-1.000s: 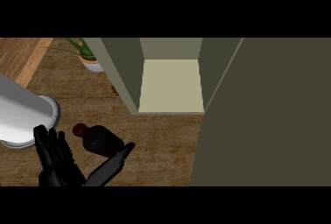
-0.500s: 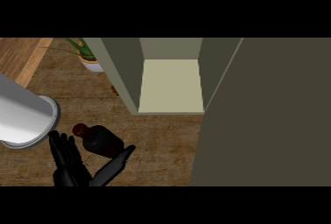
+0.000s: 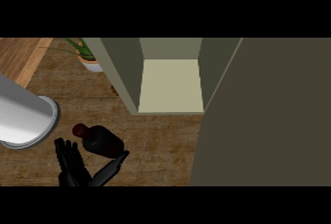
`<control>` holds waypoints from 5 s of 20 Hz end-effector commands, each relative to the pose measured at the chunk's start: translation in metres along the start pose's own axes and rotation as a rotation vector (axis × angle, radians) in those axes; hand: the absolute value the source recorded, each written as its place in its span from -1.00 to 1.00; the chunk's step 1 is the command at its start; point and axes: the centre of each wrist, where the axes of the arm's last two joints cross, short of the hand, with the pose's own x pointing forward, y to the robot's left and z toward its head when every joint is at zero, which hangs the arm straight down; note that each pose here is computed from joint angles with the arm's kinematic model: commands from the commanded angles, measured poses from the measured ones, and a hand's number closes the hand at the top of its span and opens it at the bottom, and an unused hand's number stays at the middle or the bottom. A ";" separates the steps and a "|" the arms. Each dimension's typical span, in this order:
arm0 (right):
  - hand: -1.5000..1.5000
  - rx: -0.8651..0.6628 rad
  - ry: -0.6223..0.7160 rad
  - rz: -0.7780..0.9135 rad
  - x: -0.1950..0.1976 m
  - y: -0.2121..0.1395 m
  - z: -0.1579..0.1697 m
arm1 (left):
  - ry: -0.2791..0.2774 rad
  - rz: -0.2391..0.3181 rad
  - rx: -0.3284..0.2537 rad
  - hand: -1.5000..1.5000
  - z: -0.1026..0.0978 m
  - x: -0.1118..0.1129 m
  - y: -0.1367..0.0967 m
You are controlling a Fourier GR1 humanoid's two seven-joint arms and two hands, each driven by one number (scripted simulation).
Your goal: Pick up the wine, place it into the cabinet and close the cabinet
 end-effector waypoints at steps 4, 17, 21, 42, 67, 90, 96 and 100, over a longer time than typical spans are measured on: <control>-1.00 0.055 -0.004 -0.030 0.008 -0.006 0.032 | 0.015 0.074 0.008 -1.00 0.002 -0.033 0.023; -1.00 0.053 0.007 -0.060 0.012 -0.009 0.032 | 0.018 0.111 -0.043 -1.00 -0.032 -0.081 0.022; -1.00 0.065 0.008 -0.049 0.012 -0.005 0.030 | 0.014 0.123 -0.029 -1.00 -0.030 -0.090 0.015; -1.00 0.048 0.012 -0.048 0.001 0.003 0.001 | -0.196 0.014 -0.758 1.00 -0.067 -0.064 -0.025; -1.00 0.043 0.022 -0.068 -0.001 -0.005 0.023 | -0.217 0.254 -0.881 1.00 -0.023 0.124 -0.144; -1.00 0.040 0.015 -0.047 -0.003 -0.018 0.004 | -0.335 0.042 -0.777 1.00 -0.070 0.135 -0.231; -1.00 0.050 0.019 -0.058 -0.004 -0.020 -0.003 | -0.341 0.014 -0.776 1.00 -0.057 0.110 -0.237; -1.00 0.036 0.001 -0.064 -0.002 -0.016 0.011 | -0.308 0.020 -0.763 1.00 -0.069 0.095 -0.232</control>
